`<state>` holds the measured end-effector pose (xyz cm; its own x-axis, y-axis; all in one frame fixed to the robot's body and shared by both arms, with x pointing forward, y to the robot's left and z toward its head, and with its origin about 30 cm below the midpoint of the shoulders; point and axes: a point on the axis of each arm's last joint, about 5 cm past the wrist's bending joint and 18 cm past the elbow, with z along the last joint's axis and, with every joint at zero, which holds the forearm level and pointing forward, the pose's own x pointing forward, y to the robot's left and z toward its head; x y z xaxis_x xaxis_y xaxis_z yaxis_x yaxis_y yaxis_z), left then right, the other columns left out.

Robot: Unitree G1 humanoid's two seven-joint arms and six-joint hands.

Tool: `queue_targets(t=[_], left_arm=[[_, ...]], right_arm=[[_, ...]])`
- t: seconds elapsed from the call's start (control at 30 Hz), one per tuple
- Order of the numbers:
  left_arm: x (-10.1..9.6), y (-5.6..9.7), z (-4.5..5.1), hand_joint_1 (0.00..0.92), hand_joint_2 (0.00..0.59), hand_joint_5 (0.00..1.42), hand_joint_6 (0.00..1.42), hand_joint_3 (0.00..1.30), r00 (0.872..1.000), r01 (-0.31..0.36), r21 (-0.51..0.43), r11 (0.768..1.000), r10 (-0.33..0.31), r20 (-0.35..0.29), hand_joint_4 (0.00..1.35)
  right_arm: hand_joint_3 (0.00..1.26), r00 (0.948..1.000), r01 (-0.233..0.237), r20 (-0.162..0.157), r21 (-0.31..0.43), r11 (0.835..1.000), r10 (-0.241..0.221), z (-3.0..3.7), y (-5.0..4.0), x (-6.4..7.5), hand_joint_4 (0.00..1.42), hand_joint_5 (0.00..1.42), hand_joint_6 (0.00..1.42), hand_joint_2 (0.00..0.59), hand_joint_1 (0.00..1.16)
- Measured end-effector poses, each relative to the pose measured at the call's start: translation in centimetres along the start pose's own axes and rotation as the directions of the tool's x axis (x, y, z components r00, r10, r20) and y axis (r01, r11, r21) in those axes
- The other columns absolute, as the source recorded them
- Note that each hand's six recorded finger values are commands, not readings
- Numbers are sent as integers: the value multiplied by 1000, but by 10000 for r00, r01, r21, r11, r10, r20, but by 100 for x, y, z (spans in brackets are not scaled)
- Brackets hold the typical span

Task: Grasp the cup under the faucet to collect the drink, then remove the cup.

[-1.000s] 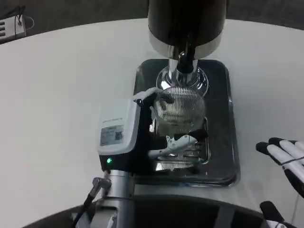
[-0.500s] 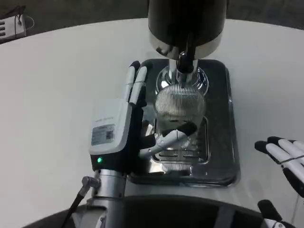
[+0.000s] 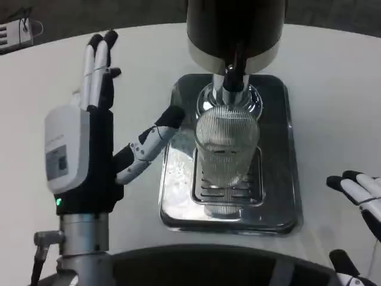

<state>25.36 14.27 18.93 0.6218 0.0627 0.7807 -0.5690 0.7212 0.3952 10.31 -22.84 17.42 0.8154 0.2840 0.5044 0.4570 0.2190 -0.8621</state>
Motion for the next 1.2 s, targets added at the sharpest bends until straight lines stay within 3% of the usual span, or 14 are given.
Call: queue_targets(t=[0.2,0.4,0.6,0.8,1.2], left_arm=[[-85,155,204,0,171,4,0,0,9989,148,-841,9963,-185,-441,0],[-78,279,614,0,175,19,0,0,9996,-252,-1854,9823,217,-206,0],[1,309,899,0,183,38,0,0,9989,-418,-2243,9736,460,134,0],[111,238,1032,0,181,111,0,0,9974,-126,-2313,9728,286,660,0],[238,-11,1107,0,180,134,0,0,9887,1168,-2093,9708,-938,1166,0]], right_arm=[[177,9999,-105,57,199,9997,104,28,23,-11,151,209,269,489,254],[177,9997,-204,106,275,9994,202,39,30,-16,151,196,251,492,242],[177,9994,-281,220,369,9989,273,53,38,-22,151,196,251,492,239],[177,9992,-313,271,453,9985,301,60,39,-25,151,195,251,492,238],[177,9991,-305,302,547,9980,289,66,44,-15,151,195,251,492,237]])
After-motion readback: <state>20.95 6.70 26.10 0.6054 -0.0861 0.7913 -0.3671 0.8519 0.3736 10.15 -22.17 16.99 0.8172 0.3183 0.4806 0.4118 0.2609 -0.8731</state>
